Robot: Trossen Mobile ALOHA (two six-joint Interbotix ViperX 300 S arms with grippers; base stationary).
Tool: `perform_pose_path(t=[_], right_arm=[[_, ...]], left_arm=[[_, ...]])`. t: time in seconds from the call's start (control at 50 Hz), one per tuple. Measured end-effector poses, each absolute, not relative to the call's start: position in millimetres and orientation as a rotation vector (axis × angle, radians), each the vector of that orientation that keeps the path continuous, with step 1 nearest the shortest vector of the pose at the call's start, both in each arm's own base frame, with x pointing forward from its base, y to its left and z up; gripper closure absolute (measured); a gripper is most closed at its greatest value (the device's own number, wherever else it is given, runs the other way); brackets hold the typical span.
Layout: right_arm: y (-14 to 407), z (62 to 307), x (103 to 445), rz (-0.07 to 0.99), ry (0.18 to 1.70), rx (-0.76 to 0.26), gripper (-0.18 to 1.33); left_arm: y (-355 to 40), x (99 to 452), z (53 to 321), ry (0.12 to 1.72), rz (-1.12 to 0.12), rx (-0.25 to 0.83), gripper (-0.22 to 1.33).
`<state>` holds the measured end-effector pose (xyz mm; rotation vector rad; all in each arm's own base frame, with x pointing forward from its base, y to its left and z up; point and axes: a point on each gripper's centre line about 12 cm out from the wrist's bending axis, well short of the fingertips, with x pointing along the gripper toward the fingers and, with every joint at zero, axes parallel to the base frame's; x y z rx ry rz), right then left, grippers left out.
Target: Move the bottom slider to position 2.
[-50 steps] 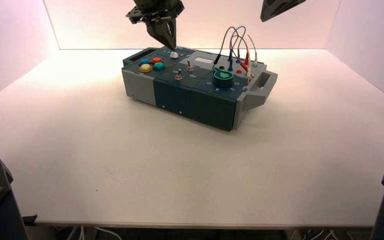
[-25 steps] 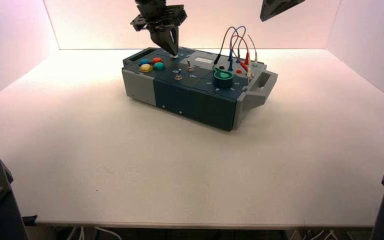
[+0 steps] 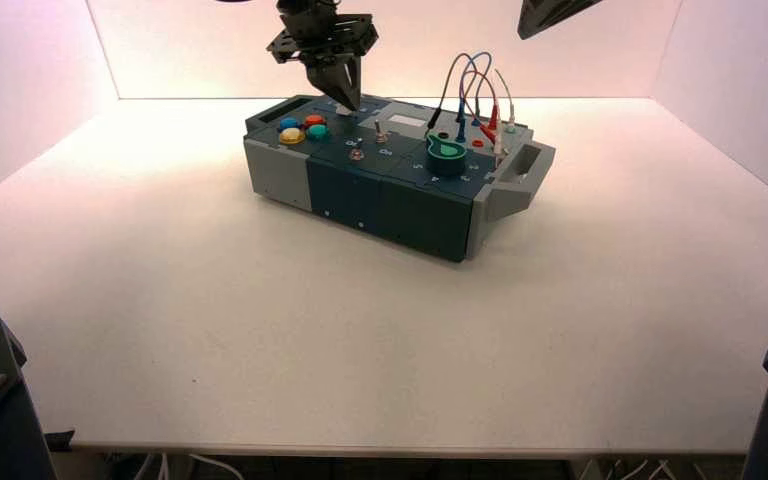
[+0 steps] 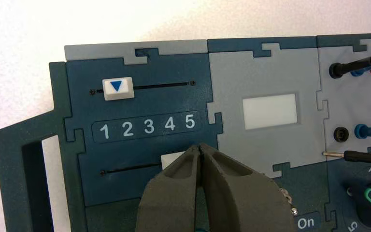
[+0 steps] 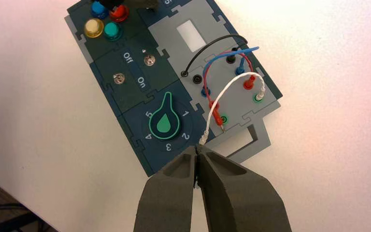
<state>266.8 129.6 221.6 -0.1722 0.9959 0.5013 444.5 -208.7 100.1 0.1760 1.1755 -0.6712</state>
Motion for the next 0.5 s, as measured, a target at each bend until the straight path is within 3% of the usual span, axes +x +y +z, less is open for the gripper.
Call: perform_pose_path(t=[0.5], right_arm=[[129.5,220.6,267.0,0.500,1.000,-0.175,1.28]], left_arm=[[-205.6,445.3,99.3,1.172,-0.670,0.227,1.28]])
